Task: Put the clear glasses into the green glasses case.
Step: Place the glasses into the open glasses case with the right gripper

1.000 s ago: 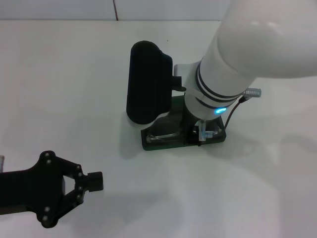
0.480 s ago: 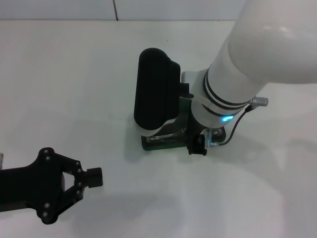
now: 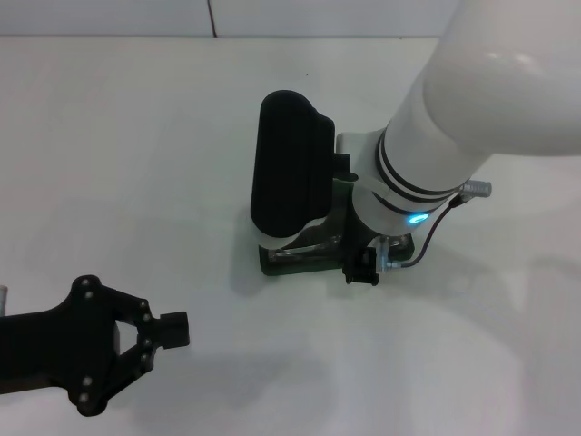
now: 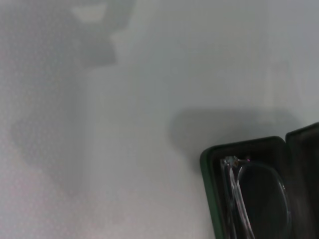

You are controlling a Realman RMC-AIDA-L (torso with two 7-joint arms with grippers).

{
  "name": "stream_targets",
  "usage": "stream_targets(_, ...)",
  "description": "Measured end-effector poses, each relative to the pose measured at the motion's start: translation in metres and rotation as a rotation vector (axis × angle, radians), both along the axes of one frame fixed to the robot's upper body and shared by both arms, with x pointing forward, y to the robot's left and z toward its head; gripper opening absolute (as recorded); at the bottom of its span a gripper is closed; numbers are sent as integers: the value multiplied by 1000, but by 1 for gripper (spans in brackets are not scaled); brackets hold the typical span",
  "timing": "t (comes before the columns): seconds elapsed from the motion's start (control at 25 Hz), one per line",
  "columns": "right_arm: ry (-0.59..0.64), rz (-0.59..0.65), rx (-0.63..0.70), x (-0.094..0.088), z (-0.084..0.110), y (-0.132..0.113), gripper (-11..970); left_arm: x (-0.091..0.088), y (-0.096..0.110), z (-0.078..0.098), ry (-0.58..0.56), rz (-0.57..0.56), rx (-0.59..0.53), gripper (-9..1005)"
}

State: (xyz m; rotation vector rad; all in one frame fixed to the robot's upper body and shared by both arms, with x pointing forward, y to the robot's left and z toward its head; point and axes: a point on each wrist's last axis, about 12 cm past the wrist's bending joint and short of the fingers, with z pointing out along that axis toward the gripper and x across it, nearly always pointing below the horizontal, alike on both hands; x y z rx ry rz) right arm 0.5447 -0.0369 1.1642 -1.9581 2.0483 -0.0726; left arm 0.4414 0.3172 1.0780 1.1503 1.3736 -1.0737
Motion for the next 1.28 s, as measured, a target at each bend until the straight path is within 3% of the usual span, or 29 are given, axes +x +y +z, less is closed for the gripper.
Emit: stream_targets(1.28,11,-21,32,17,-11,-8,116,-1,0,-1,4,2,-3,52)
